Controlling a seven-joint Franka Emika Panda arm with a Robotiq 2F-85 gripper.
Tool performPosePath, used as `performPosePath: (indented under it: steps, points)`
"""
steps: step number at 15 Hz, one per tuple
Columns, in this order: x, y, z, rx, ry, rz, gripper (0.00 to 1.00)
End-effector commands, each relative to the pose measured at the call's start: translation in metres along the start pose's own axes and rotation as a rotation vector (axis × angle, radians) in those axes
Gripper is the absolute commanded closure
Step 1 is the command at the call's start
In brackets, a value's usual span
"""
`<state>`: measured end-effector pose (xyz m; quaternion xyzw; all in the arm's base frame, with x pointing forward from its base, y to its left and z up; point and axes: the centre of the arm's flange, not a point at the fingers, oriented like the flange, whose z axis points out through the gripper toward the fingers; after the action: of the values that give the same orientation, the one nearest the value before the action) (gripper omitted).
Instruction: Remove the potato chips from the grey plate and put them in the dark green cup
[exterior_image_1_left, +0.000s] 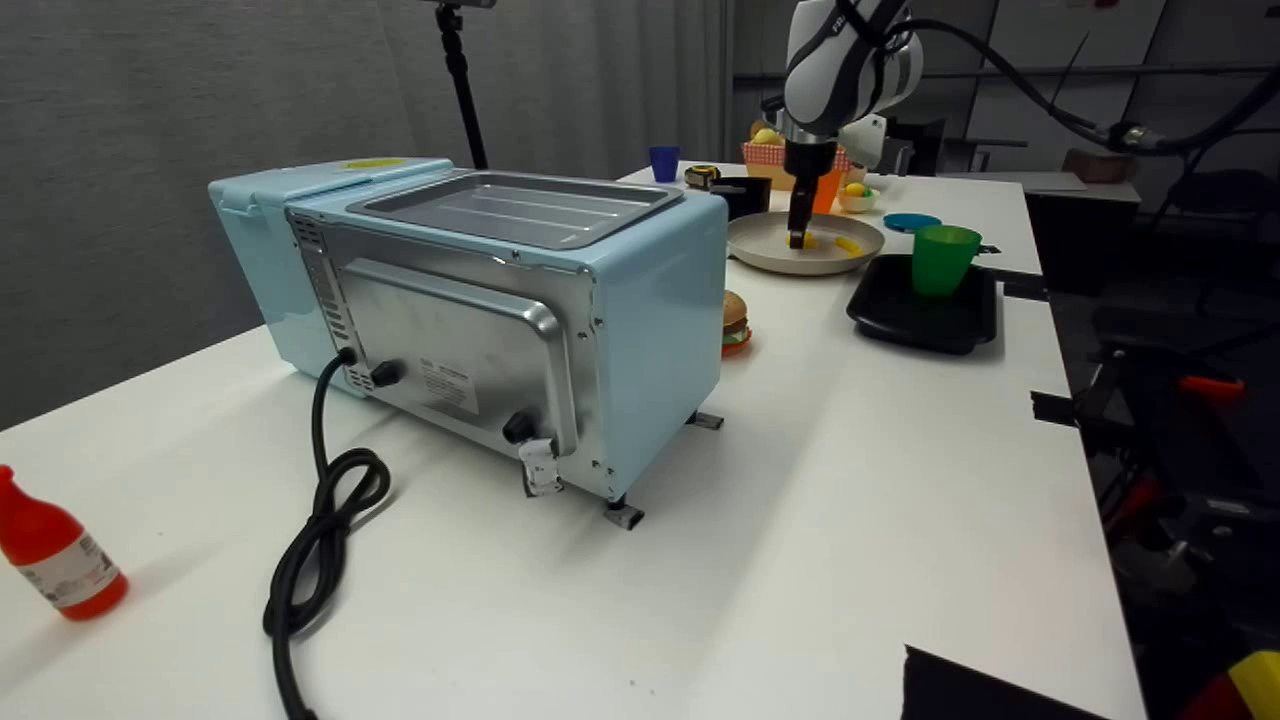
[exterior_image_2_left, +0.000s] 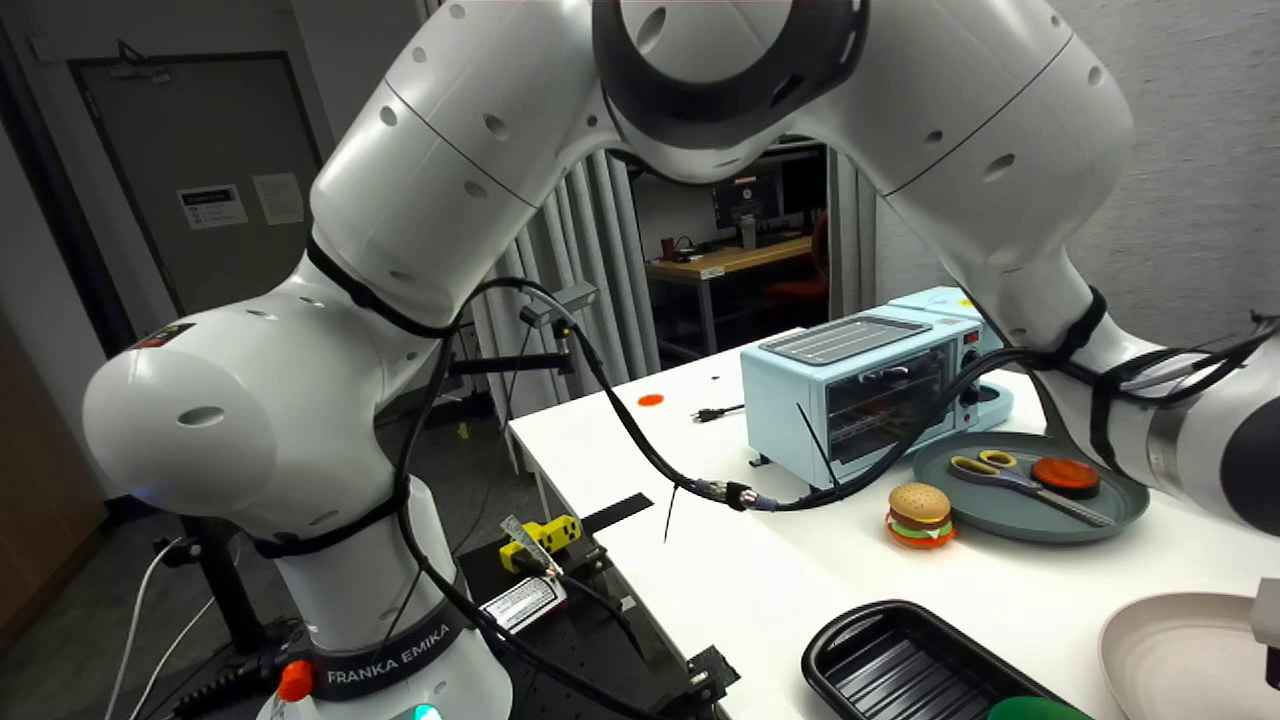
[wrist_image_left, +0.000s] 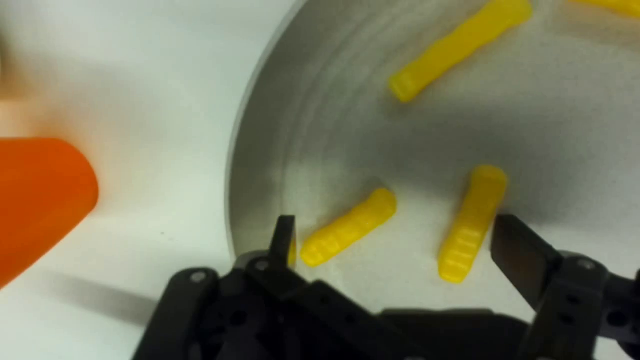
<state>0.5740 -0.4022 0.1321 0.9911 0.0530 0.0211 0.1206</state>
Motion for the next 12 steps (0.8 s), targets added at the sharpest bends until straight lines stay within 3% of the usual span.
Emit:
performPosePath:
  steps: [1,12]
  points:
    - [-0.005,0.013,0.007,-0.044,-0.024,0.039,0.00]
    - [0.001,0.006,0.036,0.042,-0.075,0.038,0.00]
